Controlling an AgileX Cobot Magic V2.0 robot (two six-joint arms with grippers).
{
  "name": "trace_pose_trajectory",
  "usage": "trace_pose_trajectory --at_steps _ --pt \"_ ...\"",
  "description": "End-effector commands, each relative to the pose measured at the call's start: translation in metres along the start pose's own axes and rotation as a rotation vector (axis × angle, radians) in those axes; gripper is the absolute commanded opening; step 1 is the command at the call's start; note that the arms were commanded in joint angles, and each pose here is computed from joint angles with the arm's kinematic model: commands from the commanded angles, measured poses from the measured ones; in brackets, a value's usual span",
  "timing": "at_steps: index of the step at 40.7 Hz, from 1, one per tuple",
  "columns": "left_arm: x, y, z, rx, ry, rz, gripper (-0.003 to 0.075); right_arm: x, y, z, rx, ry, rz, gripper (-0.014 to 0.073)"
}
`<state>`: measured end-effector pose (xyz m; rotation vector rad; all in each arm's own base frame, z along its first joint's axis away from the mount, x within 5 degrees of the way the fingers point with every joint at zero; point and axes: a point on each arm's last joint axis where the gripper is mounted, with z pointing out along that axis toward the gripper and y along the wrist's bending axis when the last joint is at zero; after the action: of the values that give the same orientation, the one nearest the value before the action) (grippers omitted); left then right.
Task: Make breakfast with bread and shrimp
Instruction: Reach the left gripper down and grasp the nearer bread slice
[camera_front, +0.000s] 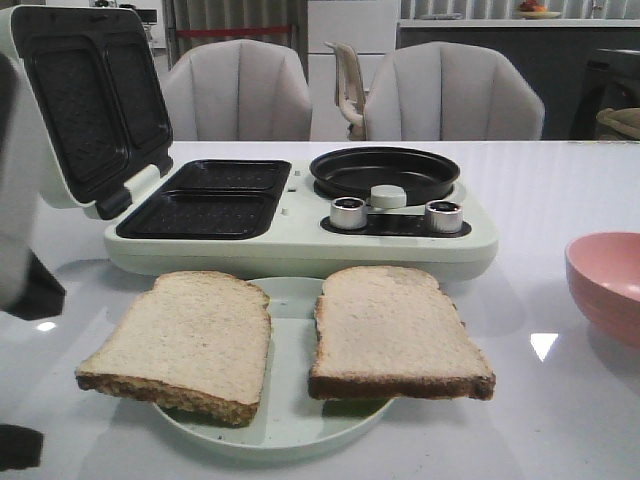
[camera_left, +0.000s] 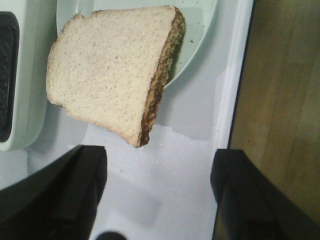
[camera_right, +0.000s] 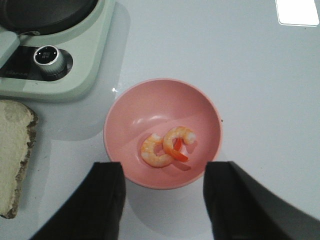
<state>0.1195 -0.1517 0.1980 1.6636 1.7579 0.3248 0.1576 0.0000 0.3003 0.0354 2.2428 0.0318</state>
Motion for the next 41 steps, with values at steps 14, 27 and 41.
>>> trace_pose_trajectory --at_steps 14,27,41 --pt "-0.032 0.011 0.051 -0.221 0.151 0.032 0.0486 -0.014 -0.001 -0.006 0.005 -0.098 -0.007 0.0474" --pt "-0.030 0.004 0.075 -0.252 0.206 0.152 0.0484 -0.014 -0.001 -0.006 0.005 -0.098 -0.007 0.0474" --pt "-0.028 0.009 0.076 -0.304 0.216 0.120 0.0274 -0.014 -0.001 -0.006 0.005 -0.098 -0.007 0.0474"
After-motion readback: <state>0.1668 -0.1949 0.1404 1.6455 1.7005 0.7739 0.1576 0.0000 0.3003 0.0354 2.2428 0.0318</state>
